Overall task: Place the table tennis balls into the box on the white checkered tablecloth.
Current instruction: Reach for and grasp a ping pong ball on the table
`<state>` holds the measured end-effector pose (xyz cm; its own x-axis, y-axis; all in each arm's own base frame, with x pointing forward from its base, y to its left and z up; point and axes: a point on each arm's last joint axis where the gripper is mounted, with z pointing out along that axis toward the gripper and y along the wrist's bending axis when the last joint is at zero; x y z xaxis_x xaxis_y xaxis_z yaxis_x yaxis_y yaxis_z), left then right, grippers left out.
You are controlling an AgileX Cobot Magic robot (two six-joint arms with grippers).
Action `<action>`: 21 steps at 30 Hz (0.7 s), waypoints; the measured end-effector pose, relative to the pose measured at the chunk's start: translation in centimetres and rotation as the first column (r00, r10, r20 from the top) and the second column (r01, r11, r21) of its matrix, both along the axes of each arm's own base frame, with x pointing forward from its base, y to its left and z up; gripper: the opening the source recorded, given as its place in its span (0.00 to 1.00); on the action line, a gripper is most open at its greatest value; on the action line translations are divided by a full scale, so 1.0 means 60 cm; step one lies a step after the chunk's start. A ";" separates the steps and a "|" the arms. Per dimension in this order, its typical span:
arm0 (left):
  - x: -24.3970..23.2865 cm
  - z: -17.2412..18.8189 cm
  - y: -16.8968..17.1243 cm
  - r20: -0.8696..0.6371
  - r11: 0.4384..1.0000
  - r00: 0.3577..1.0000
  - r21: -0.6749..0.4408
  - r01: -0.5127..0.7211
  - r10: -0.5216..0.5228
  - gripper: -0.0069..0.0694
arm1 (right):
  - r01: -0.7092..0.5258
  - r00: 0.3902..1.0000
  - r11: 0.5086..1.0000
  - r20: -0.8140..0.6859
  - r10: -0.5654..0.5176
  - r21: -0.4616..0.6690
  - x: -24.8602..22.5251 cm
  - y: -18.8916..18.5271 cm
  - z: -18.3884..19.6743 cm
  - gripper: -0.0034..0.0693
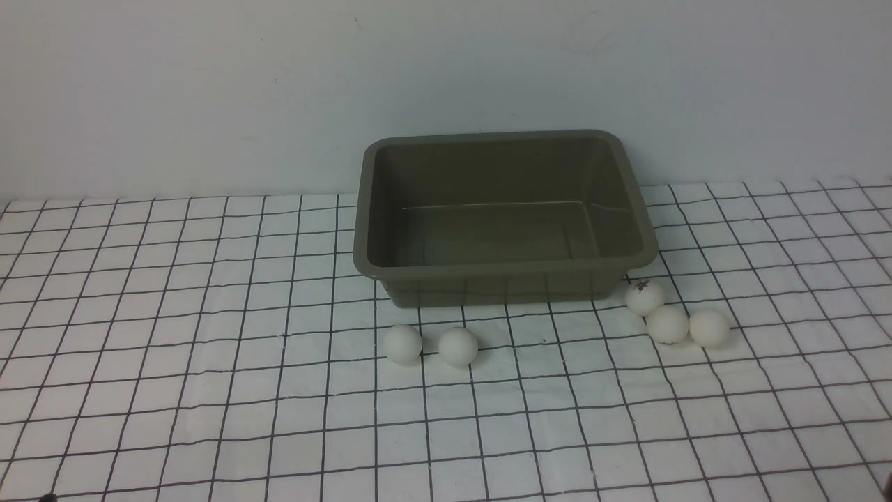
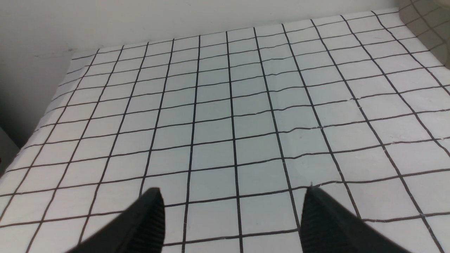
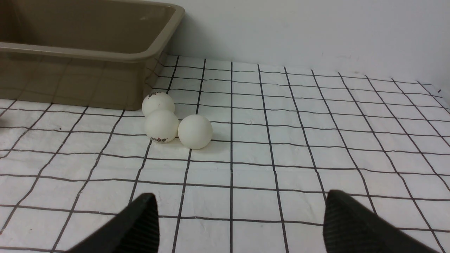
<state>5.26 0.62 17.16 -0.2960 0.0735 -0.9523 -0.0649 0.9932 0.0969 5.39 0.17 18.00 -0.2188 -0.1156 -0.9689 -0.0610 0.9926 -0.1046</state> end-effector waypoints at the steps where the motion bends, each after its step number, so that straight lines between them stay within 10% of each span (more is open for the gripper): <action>1: 0.000 0.000 0.000 0.000 1.000 1.000 0.000 0.000 0.000 0.70 | 0.000 1.000 1.000 0.000 0.000 0.000 0.000 0.000 0.000 0.83; 21: 0.000 0.000 0.000 0.000 1.000 1.000 0.000 0.000 0.000 0.70 | -0.012 0.988 0.980 0.152 -0.018 0.196 -0.008 0.003 0.075 0.83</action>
<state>5.26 0.62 17.16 -0.2960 0.0735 -0.9523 -0.0649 0.9932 0.0969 4.89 0.37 22.49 -0.0672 0.0805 -0.9945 -0.0564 0.9948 0.0844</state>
